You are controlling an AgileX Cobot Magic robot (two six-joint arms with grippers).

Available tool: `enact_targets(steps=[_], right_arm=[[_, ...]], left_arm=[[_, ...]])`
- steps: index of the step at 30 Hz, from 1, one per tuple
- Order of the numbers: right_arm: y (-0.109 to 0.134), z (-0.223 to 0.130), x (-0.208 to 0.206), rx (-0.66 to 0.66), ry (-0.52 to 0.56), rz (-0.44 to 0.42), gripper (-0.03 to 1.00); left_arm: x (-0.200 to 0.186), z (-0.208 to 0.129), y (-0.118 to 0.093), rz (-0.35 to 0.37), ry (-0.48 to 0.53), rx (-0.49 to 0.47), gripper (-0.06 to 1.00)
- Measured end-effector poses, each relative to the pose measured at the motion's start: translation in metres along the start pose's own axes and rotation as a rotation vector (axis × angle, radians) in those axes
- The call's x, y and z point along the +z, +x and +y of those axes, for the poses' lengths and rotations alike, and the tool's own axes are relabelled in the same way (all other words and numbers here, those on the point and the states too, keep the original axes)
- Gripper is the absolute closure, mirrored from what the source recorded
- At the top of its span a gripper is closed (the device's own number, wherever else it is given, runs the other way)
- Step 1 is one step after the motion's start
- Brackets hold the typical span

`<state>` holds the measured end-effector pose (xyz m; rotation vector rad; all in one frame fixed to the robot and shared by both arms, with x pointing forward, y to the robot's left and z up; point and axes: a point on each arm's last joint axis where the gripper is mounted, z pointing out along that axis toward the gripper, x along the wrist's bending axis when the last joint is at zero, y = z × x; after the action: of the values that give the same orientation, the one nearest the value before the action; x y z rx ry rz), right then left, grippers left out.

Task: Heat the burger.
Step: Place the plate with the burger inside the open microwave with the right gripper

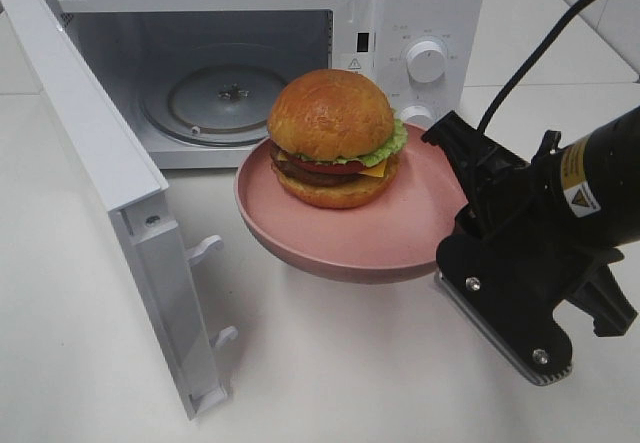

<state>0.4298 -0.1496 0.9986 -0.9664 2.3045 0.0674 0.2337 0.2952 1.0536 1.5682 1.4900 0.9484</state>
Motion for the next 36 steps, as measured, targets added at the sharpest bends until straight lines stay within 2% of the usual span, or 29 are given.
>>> enact_targets(steps=[15, 25, 36], right_arm=[[-0.032, -0.010, 0.029, -0.004, -0.019, 0.054, 0.91], [-0.036, -0.008, 0.049, -0.018, -0.027, 0.076, 0.91], [-0.062, 0.000, 0.064, -0.039, -0.041, 0.044, 0.91]], left_arm=[[0.000, 0.000, 0.000, 0.000, 0.000, 0.000, -0.03], [0.000, 0.000, 0.000, 0.000, 0.000, 0.000, -0.03], [0.000, 0.000, 0.000, 0.000, 0.000, 0.000, -0.03]])
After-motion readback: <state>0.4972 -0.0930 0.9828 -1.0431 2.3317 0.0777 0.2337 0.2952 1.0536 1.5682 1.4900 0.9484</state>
